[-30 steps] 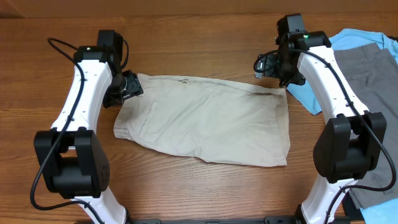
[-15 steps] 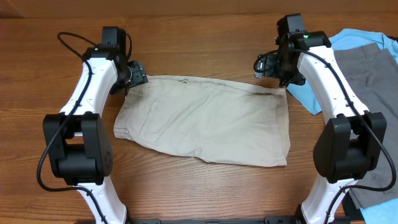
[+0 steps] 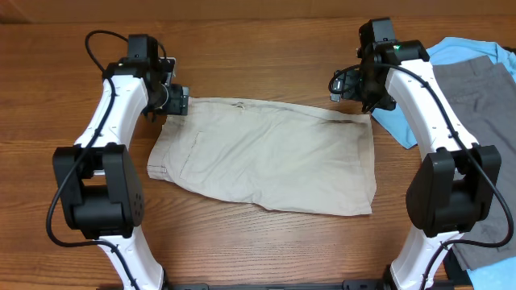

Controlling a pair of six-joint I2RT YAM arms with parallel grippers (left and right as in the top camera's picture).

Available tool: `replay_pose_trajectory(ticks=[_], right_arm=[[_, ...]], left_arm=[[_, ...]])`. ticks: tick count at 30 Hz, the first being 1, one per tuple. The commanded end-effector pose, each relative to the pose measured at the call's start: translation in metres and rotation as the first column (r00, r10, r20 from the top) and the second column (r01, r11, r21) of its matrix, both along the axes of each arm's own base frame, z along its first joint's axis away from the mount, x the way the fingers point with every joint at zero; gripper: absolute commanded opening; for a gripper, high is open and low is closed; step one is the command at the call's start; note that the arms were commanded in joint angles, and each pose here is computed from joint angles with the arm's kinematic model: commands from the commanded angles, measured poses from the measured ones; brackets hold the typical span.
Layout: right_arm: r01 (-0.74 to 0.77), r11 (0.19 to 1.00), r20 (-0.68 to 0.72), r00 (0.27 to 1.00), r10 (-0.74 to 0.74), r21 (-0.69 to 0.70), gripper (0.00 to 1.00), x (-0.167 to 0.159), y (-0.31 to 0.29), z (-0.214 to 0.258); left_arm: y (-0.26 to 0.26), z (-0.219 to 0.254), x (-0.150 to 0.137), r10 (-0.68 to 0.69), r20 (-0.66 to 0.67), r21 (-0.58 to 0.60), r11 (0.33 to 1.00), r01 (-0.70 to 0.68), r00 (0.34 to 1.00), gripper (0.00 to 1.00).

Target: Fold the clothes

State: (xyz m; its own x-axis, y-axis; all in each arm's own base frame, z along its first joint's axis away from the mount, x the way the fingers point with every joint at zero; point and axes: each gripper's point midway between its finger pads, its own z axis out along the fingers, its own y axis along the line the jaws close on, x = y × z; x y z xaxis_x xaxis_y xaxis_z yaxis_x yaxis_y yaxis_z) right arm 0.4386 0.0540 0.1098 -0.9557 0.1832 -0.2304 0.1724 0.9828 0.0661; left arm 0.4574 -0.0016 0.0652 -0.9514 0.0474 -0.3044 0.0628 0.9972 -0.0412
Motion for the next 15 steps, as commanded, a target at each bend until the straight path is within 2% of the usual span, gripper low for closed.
replay_pose_trajectory(ticks=[1, 13, 15], right_arm=[[0.003, 1.0, 0.038, 0.999, -0.003, -0.001, 1.0, 0.002, -0.001, 0.014], [0.003, 1.0, 0.038, 0.999, -0.003, -0.001, 1.0, 0.002, -0.001, 0.014], [0.003, 1.0, 0.038, 0.999, -0.003, -0.001, 1.0, 0.002, -0.001, 0.014]], left_arm=[[-0.001, -0.01, 0.0, -0.072, -0.006, 0.0, 0.997, 0.072, 0.997, 0.73], [-0.004, -0.06, 0.004, -0.078, -0.068, -0.02, 0.997, 0.076, 0.995, 0.69], [-0.004, -0.061, 0.005, -0.077, -0.063, -0.02, 0.997, 0.076, 0.995, 0.63]])
